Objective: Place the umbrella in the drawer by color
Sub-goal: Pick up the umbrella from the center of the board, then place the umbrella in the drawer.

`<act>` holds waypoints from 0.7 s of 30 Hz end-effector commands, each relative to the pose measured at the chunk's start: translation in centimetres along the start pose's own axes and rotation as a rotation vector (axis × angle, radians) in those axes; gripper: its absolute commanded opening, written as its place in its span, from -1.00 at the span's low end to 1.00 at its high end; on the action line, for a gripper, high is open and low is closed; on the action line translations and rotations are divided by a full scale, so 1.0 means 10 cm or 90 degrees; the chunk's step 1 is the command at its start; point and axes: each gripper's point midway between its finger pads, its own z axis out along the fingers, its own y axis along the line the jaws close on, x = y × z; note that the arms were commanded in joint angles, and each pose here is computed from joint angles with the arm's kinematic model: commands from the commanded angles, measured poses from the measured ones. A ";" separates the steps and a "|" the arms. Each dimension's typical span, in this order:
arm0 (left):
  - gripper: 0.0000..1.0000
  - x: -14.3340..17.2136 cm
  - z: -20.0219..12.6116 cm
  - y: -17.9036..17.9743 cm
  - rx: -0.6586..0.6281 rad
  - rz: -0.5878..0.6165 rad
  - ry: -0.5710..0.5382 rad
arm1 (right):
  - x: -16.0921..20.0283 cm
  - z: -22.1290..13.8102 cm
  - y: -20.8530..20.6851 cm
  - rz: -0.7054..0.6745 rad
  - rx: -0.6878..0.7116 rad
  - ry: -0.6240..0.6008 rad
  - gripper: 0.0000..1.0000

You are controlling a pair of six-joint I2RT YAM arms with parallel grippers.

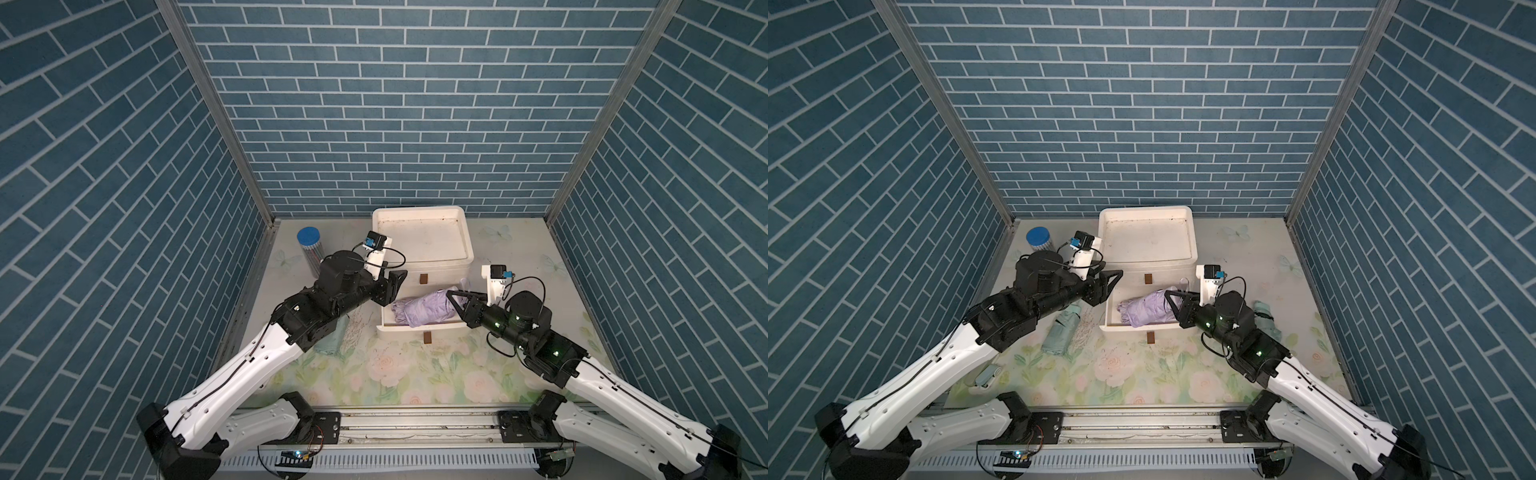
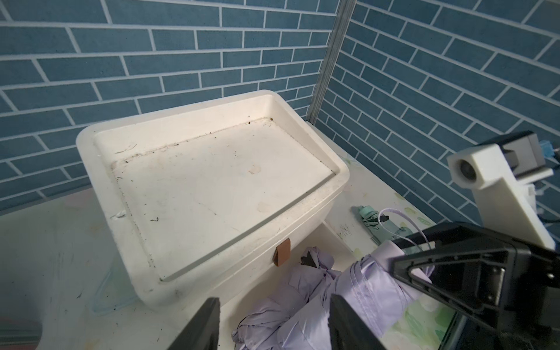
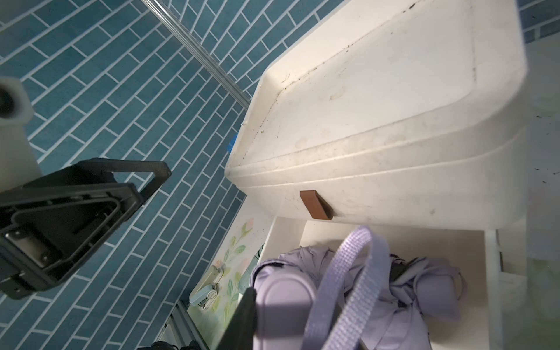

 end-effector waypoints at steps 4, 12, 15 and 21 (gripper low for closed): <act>0.20 -0.12 -0.03 0.07 -0.027 -0.039 -0.038 | -0.20 -0.01 0.17 -0.076 -0.044 -0.108 -1.00; 0.20 -0.20 -0.16 0.17 -0.062 -0.051 -0.074 | -0.28 -0.03 -0.02 -0.147 0.019 -0.160 -1.00; 0.19 -0.18 -0.19 0.20 -0.070 -0.056 -0.076 | -0.28 0.04 -0.02 -0.168 0.028 -0.147 -1.00; 0.17 -0.11 -0.18 0.30 -0.100 -0.086 -0.080 | -0.33 0.12 -0.04 -0.203 0.052 -0.145 -1.00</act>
